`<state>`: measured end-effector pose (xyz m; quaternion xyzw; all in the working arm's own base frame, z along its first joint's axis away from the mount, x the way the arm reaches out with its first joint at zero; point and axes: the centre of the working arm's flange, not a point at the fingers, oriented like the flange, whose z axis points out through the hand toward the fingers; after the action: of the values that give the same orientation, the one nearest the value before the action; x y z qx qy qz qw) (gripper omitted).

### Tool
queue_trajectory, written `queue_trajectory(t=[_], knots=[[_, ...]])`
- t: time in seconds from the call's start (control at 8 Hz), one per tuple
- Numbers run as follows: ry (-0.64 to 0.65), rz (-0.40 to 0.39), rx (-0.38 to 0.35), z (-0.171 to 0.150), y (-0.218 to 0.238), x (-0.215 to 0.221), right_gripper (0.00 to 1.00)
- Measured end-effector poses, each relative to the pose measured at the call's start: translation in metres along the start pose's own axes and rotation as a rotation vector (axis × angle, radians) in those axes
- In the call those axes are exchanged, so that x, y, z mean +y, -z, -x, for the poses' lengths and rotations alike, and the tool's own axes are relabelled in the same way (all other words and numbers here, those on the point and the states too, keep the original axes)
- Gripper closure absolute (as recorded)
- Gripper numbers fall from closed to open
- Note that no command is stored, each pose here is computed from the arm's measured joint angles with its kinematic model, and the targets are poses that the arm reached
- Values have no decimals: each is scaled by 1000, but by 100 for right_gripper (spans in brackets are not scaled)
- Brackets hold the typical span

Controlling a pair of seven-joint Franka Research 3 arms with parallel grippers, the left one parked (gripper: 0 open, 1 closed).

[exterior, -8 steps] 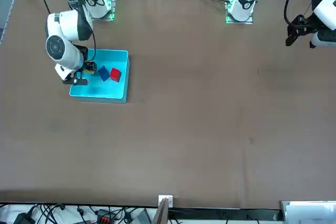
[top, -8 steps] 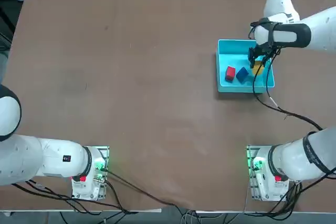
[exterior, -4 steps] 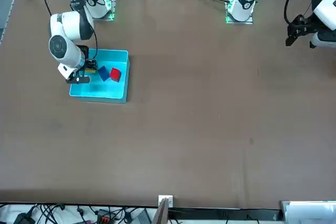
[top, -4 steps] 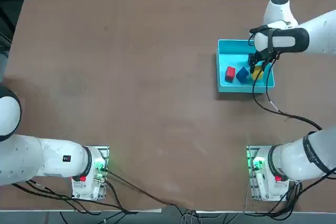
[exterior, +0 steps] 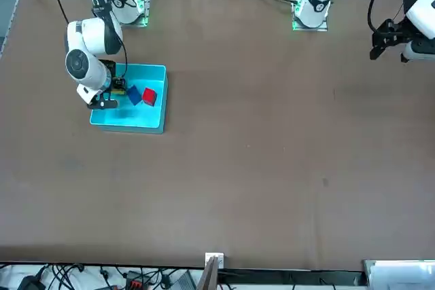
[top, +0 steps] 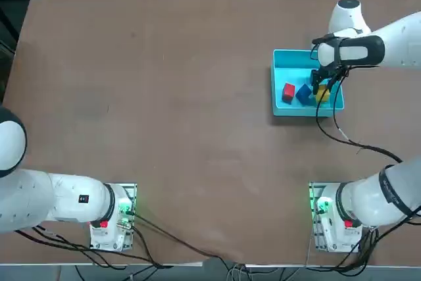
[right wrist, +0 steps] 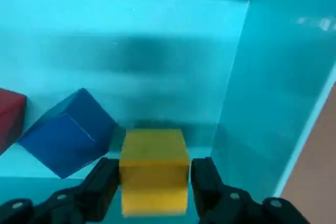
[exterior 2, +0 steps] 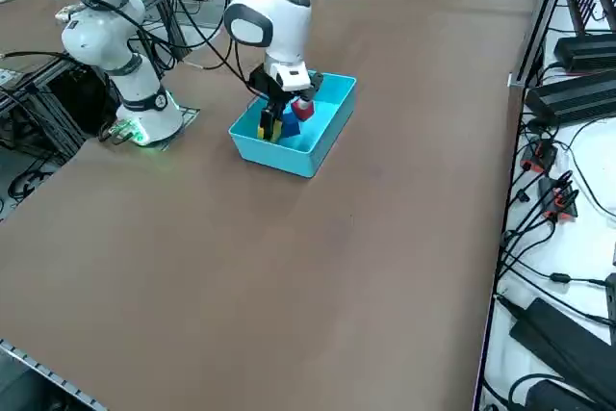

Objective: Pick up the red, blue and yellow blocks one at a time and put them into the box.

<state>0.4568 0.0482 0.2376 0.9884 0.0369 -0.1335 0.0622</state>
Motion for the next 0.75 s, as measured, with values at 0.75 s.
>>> queue_trajectory(t=[0.75], knots=[[1, -17, 85, -17, 77, 33, 0]])
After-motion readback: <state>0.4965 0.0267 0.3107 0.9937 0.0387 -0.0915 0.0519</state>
